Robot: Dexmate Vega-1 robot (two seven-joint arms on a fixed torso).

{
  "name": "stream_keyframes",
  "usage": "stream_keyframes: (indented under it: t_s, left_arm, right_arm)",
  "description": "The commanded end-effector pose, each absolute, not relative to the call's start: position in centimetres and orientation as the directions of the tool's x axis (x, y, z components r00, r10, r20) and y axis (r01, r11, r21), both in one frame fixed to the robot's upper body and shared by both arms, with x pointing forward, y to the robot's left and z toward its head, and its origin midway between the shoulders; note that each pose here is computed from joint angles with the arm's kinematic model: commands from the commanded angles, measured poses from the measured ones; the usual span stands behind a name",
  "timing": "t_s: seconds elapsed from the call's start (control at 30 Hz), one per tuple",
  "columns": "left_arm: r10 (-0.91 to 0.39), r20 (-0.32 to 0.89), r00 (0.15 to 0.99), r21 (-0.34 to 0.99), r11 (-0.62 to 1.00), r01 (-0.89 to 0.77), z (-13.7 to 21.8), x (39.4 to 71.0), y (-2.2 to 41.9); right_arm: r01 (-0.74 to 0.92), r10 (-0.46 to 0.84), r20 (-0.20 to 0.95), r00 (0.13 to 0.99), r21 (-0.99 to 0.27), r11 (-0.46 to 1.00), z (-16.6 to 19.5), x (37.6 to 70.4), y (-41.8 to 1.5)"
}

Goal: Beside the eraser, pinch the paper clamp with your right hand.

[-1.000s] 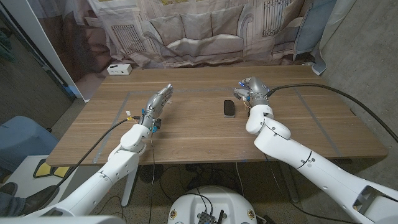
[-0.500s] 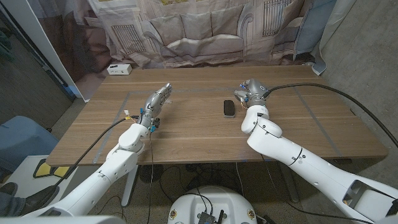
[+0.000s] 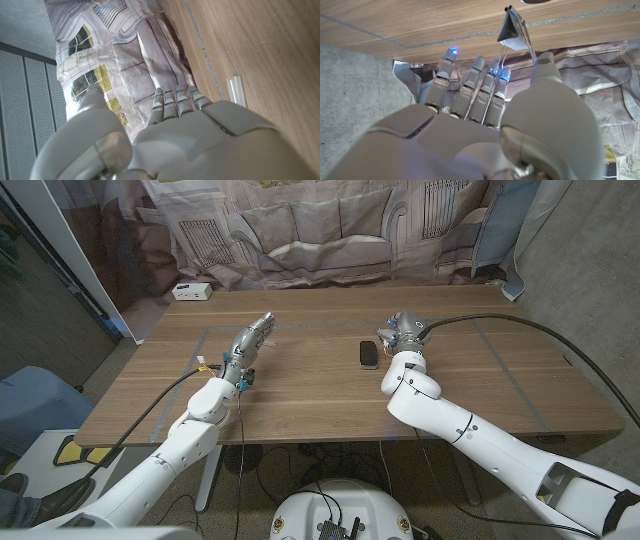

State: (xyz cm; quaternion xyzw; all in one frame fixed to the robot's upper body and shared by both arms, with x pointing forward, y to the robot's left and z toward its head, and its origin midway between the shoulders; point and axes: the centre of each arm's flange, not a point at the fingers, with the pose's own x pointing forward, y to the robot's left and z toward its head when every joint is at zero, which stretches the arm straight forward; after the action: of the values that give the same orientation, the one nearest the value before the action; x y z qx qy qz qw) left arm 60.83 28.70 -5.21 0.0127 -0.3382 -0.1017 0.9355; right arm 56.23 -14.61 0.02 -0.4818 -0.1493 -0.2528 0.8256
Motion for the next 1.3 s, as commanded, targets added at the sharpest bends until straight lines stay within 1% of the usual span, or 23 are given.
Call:
stream_keyframes:
  t_s: [0.03,0.73,0.8,1.3]
  left_arm:
    - [-0.212,0.631,0.746,0.104,0.976,0.189,-4.8,60.9,28.9]
    - [-0.214,0.636,0.742,0.108,0.976,0.189,-4.5,61.1,29.0]
    - [-0.213,0.636,0.742,0.105,0.976,0.19,-4.5,61.1,29.1]
    - [-0.211,0.637,0.741,0.101,0.976,0.19,-4.5,61.3,29.3]
  right_arm:
    - [0.57,-0.322,0.473,0.82,-0.729,0.379,-1.0,57.4,-14.4]
    - [0.612,-0.361,0.498,0.788,-0.695,0.376,-2.7,59.1,-13.8]
    - [0.617,-0.369,0.502,0.782,-0.702,0.354,-2.9,59.2,-13.4]
    - [0.613,-0.388,0.489,0.781,-0.719,0.327,-3.5,59.9,-13.2]
